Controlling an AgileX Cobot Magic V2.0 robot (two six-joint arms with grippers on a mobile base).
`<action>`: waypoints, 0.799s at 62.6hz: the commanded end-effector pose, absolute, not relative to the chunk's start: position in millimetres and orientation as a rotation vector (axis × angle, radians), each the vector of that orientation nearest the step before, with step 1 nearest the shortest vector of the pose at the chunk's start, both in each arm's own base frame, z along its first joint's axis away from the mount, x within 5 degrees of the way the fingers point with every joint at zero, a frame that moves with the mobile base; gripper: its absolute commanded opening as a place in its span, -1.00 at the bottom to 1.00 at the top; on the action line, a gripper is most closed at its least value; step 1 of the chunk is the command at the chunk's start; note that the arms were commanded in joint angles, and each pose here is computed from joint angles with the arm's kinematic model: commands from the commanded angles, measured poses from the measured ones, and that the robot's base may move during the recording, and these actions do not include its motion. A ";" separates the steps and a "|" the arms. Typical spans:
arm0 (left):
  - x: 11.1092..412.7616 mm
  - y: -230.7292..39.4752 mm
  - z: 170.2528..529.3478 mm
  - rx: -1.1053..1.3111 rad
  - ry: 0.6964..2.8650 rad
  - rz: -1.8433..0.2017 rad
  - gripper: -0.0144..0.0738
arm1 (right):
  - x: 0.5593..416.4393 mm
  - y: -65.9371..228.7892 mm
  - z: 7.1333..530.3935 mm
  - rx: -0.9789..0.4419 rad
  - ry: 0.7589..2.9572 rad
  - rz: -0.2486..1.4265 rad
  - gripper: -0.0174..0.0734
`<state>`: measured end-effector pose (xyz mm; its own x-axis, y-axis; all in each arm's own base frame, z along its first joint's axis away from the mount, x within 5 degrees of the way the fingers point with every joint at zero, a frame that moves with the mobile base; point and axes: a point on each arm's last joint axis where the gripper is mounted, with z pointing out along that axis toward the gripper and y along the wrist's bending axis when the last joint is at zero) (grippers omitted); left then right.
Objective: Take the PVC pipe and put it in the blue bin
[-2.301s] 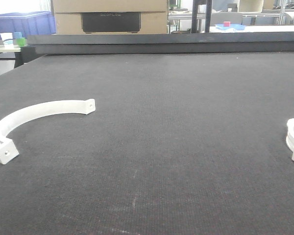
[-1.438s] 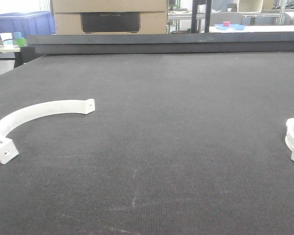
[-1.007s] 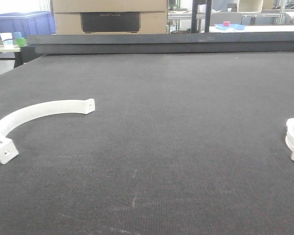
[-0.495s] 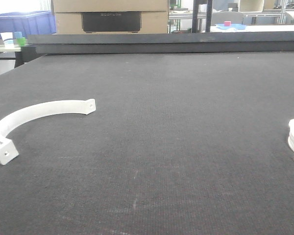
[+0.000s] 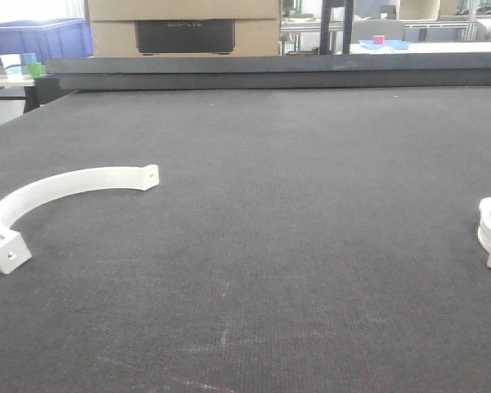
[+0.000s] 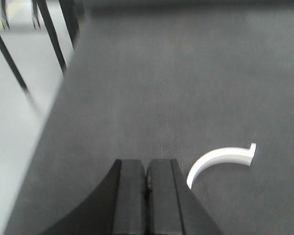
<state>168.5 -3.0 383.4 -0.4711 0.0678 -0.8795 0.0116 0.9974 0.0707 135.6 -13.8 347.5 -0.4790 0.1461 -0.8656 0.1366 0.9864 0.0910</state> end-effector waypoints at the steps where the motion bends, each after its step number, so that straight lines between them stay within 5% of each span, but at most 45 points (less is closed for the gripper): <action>1: 193.3 -5.5 368.2 0.038 2.165 0.031 -0.93 | 159.6 -17.2 332.1 0.211 2.209 0.012 -0.99; 22: 249.7 -10.2 307.9 0.031 2.447 0.010 -0.93 | 203.5 -21.8 269.3 0.261 2.636 0.046 -0.99; 50: 249.2 -12.0 291.6 0.009 2.597 -0.017 -0.93 | 253.0 2.5 264.1 0.305 2.795 0.124 -0.93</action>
<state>248.6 -11.5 289.4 -0.8577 0.0266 -0.5135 0.0216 0.9996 0.0158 239.8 -8.5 255.5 -0.9318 0.1992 -0.3033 0.1749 0.9789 0.1054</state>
